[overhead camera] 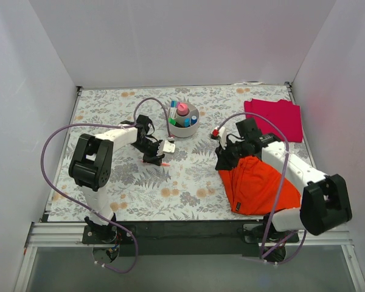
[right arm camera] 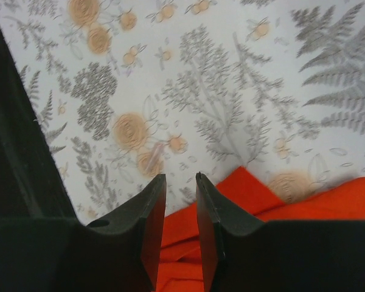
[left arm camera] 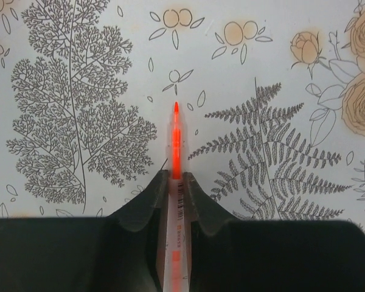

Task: Sort the stationery into containers
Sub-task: Move the pen to the center of the board.

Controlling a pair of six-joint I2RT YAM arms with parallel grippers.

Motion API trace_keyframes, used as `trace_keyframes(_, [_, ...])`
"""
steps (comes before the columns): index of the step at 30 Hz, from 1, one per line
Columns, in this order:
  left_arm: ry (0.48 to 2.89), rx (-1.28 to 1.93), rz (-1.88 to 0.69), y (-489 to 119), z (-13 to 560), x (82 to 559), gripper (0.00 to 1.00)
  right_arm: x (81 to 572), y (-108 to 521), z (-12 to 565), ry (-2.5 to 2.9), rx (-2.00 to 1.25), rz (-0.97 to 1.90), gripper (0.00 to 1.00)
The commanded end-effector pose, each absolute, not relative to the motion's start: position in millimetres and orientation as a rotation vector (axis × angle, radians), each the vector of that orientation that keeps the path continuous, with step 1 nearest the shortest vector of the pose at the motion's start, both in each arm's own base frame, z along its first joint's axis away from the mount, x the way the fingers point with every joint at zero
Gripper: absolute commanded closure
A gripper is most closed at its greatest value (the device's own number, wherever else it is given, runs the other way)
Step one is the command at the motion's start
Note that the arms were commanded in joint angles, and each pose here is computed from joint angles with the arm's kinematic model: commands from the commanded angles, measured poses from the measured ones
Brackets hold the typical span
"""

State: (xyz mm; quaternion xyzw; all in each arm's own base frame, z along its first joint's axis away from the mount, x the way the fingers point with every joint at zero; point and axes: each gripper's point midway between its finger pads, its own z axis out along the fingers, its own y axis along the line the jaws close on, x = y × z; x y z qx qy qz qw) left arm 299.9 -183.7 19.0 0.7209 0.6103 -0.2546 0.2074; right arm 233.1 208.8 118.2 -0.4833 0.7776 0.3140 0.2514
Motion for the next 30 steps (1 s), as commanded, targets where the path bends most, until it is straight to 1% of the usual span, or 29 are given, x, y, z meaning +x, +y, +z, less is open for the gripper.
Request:
trace_keyframes(1, [1.97, 1.986, -0.786, -180, -7, 264, 1.0, 194, 222, 127, 1.996, -1.315, 0.962, 0.66])
trace_keyframes(2, [1.992, 1.977, -0.792, -182, -8, 260, 1.0, 184, 220, 115, 2.02, -1.32, 0.963, 0.65])
trace_keyframes(5, [2.087, 1.924, -0.817, -187, -11, 249, 1.0, 174, 226, 108, 2.032, -1.308, 0.984, 0.65])
trace_keyframes(8, [2.171, 1.83, -0.826, -195, -11, 249, 1.0, 175, 231, 98, 2.116, -1.268, 0.941, 0.65])
trace_keyframes(14, [2.203, 1.749, -0.823, -206, -12, 252, 1.0, 183, 230, 88, 2.213, -1.142, 0.884, 0.67])
trace_keyframes(20, [2.209, 1.703, -0.823, -213, -15, 261, 1.0, 176, 224, 71, 2.389, -0.948, 0.849, 0.69])
trace_keyframes(22, [2.209, 1.684, -0.833, -216, -16, 261, 1.0, 169, 224, 65, 2.421, -0.932, 0.836, 0.69])
trace_keyframes(27, [2.202, 1.611, -0.81, -224, -16, 274, 1.0, 171, 221, 52, 2.462, -0.901, 0.749, 0.73])
trace_keyframes(30, [2.205, 1.586, -0.792, -226, -16, 279, 1.0, 173, 223, 48, 2.46, -0.913, 0.723, 0.71])
